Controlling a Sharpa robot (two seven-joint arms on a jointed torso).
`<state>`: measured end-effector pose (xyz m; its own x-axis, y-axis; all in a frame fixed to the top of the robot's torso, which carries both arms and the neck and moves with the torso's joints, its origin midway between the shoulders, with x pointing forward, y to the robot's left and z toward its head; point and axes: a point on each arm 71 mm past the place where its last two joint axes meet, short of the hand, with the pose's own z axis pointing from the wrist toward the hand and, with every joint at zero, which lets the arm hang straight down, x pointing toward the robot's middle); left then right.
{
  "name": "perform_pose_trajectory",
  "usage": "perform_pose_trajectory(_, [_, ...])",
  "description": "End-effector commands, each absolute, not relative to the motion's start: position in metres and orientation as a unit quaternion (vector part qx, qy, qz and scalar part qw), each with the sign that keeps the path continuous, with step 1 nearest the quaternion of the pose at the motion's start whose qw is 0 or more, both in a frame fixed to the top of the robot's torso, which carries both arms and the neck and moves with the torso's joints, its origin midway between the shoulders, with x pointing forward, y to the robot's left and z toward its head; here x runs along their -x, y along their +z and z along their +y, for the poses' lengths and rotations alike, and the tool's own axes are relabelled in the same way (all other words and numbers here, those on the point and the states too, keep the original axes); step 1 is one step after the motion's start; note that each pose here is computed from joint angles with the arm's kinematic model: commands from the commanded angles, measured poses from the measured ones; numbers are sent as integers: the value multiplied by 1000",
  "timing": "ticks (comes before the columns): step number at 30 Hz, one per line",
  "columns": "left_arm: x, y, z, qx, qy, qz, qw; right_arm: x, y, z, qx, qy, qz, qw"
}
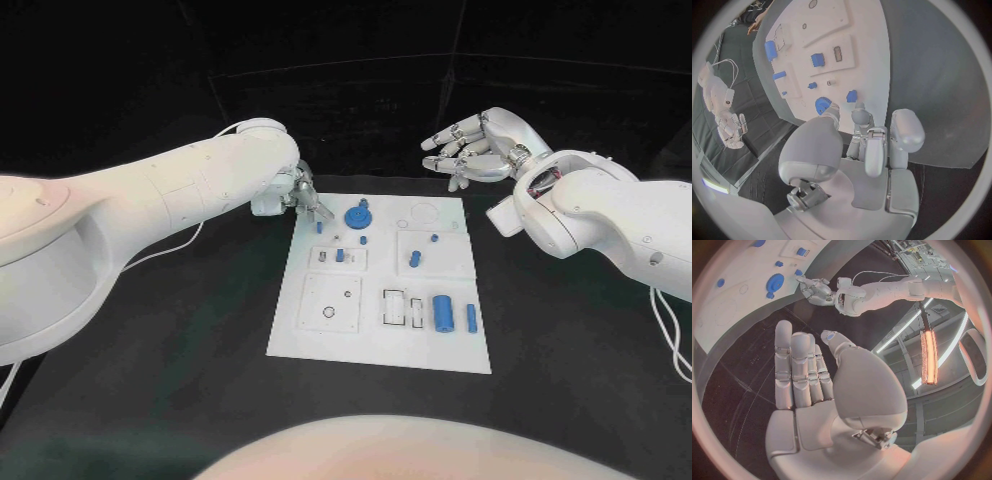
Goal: Assemble the parts on the task board
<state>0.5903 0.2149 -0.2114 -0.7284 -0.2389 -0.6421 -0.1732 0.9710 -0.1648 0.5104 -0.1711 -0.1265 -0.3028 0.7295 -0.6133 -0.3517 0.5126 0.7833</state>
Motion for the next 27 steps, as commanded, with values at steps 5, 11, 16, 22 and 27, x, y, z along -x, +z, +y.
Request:
perform_pose_trajectory(5, [-589, -216, 213, 101, -46, 933, 341, -510, -125, -170, -142, 476, 653, 572])
perform_pose_trajectory(11, [-589, -219, 213, 102, -44, 934, 339, -510, -125, -170, -142, 476, 653, 571])
perform_pose_trajectory(16, [-588, -220, 213, 103, -44, 934, 339, -511, -125, -170, -142, 476, 653, 572])
perform_pose_trajectory(22, [-589, -221, 212, 104, -46, 933, 341, -511, -125, -170, -142, 476, 653, 572])
perform_pose_trajectory(27, [-588, -221, 210, 103, -50, 933, 342, -511, -125, -170, -142, 475, 653, 572])
